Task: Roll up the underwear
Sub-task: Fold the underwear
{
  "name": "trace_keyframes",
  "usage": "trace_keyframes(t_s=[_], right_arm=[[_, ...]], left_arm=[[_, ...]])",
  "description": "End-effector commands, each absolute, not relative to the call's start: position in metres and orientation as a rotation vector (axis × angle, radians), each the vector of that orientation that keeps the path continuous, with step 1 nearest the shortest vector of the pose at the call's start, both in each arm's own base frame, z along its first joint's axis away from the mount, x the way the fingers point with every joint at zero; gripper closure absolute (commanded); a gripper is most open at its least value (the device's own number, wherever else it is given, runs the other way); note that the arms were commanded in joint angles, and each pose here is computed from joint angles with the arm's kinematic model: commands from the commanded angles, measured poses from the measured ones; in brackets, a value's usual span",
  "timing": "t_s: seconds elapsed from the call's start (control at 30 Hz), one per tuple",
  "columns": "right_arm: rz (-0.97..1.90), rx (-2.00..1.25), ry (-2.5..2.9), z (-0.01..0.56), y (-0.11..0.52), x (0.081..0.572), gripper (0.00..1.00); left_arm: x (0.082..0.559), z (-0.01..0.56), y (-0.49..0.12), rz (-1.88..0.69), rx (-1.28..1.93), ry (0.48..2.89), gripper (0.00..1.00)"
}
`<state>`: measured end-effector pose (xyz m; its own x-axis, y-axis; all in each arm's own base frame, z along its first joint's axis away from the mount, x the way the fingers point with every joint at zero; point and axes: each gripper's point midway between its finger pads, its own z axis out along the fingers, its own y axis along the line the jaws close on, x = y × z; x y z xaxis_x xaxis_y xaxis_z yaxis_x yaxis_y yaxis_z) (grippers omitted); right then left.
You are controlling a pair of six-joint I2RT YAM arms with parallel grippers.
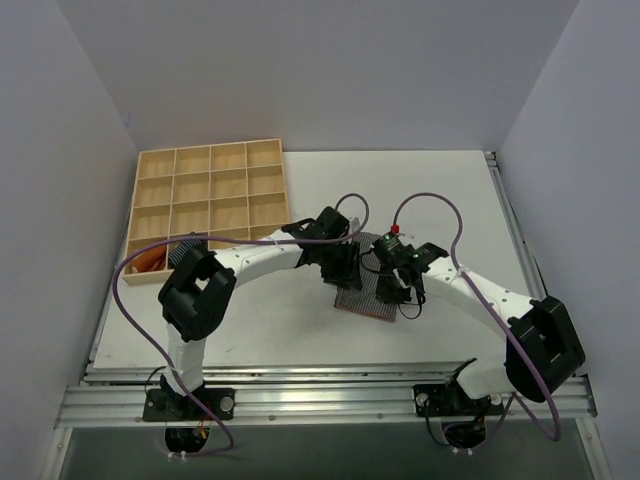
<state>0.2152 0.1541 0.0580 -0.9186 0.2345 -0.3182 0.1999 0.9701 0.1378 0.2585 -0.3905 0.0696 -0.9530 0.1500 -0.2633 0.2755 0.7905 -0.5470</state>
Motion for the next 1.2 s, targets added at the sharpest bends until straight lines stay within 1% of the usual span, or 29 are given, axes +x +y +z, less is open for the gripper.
trace_keyframes(t_s=[0.0,0.17,0.3,0.43,0.6,0.77,0.87,0.9,0.97,1.03,1.17], right_arm=[[0.039,0.309,2.791,0.056,0.145,0.219,0.9],[0.023,0.312,2.805,0.046,0.146,0.22,0.91],[-0.069,0.324,2.829,0.021,0.126,0.202,0.92],[-0.099,0.319,2.88,-0.004,0.117,0.183,0.93],[-0.098,0.322,2.878,-0.006,0.116,0.181,0.93],[-0.097,0.317,2.851,0.013,0.118,0.19,0.93],[-0.08,0.31,2.818,0.032,0.122,0.199,0.93],[-0.082,0.305,2.81,0.036,0.122,0.202,0.93],[-0.086,0.3,2.798,0.043,0.124,0.209,0.92],[-0.101,0.288,2.805,0.042,0.124,0.211,0.92],[-0.104,0.291,2.817,0.035,0.125,0.21,0.92]], left_arm=[[0.269,0.11,-0.398,-0.963,0.345,2.685,0.52],[0.265,0.093,-0.394,-0.945,0.341,2.726,0.52],[0.261,0.072,-0.388,-0.915,0.328,2.768,0.52],[0.256,0.048,-0.379,-0.863,0.321,2.825,0.53],[0.25,0.026,-0.369,-0.823,0.317,2.87,0.53],[0.253,0.036,-0.367,-0.816,0.312,2.858,0.53],[0.261,0.063,-0.368,-0.827,0.309,2.805,0.53],[0.266,0.078,-0.372,-0.85,0.31,2.768,0.5],[0.273,0.089,-0.373,-0.865,0.301,2.744,0.49],[0.28,0.1,-0.377,-0.89,0.297,2.721,0.48],[0.286,0.1,-0.38,-0.913,0.295,2.723,0.48]])
